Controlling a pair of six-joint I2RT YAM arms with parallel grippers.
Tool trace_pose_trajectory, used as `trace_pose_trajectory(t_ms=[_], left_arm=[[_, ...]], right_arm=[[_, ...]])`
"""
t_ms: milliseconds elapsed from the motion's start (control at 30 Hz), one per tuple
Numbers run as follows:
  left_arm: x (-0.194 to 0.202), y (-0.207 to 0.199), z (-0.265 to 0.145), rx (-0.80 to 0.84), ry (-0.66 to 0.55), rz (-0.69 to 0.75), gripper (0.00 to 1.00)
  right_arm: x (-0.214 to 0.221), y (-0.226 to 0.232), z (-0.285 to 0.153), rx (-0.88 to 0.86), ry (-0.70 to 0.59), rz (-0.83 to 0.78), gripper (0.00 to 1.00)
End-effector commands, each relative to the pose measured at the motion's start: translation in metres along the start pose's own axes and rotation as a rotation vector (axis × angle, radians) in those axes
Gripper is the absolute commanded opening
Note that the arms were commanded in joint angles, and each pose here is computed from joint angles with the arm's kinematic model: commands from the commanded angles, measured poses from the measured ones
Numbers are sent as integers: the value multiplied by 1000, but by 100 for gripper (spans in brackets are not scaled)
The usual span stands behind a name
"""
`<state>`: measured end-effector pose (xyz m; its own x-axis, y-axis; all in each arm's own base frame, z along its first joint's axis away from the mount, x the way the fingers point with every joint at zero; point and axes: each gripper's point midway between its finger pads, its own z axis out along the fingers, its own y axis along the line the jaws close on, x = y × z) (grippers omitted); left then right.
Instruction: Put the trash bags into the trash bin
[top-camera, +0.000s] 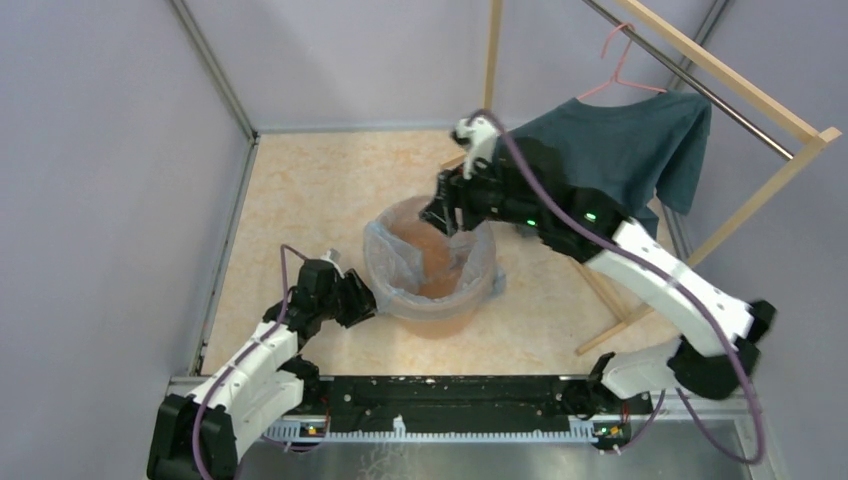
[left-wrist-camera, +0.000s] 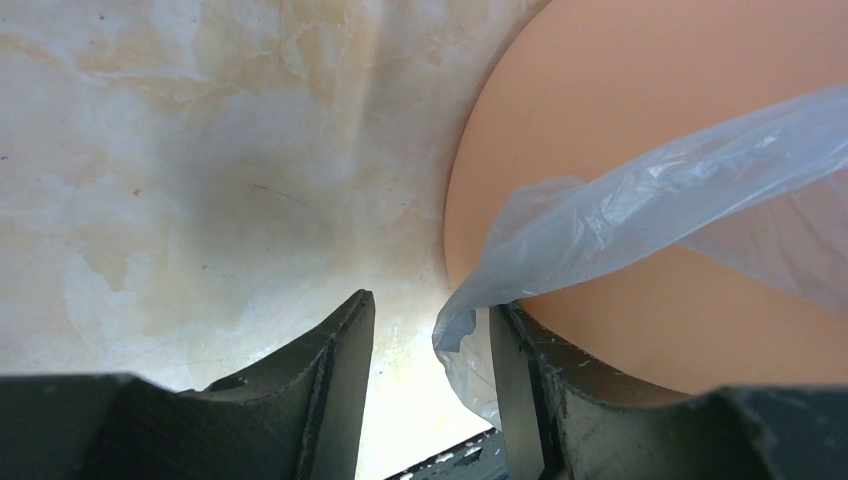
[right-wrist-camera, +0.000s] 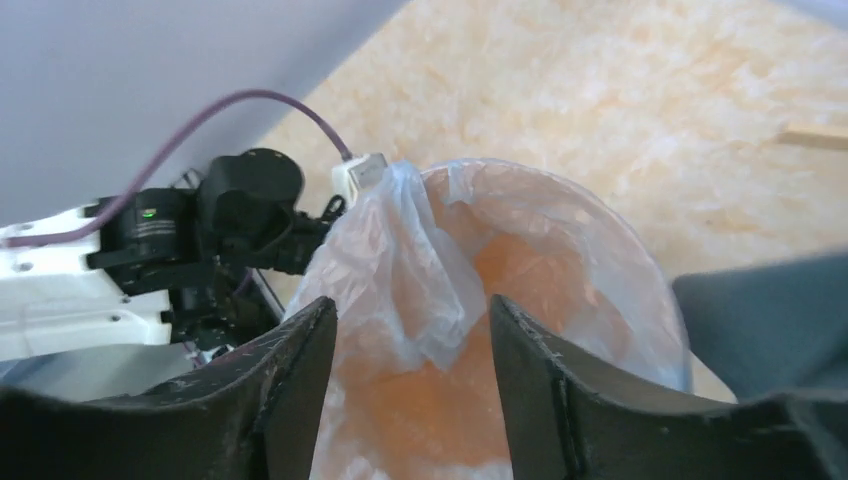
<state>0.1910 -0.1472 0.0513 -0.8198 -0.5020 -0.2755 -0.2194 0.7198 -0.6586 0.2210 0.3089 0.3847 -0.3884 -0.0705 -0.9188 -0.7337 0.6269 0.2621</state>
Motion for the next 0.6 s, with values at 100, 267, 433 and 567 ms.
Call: trace_pose_trajectory(t_ms=[100,267,433,567], left_arm=[[1,-4,-1,67,-34,9,53],[-2,-4,0,79,-62,26,55],[-4,-7,0,55,-29,51,55],[-1,-6,3,48,-6,50,55]], right_arm=[[109,-62,78,315,334,12,36],[156,-107,90,501,425,-92,33],[140,-106,90,640,420,-228,32],[132,-57,104,452,366,-160,43]])
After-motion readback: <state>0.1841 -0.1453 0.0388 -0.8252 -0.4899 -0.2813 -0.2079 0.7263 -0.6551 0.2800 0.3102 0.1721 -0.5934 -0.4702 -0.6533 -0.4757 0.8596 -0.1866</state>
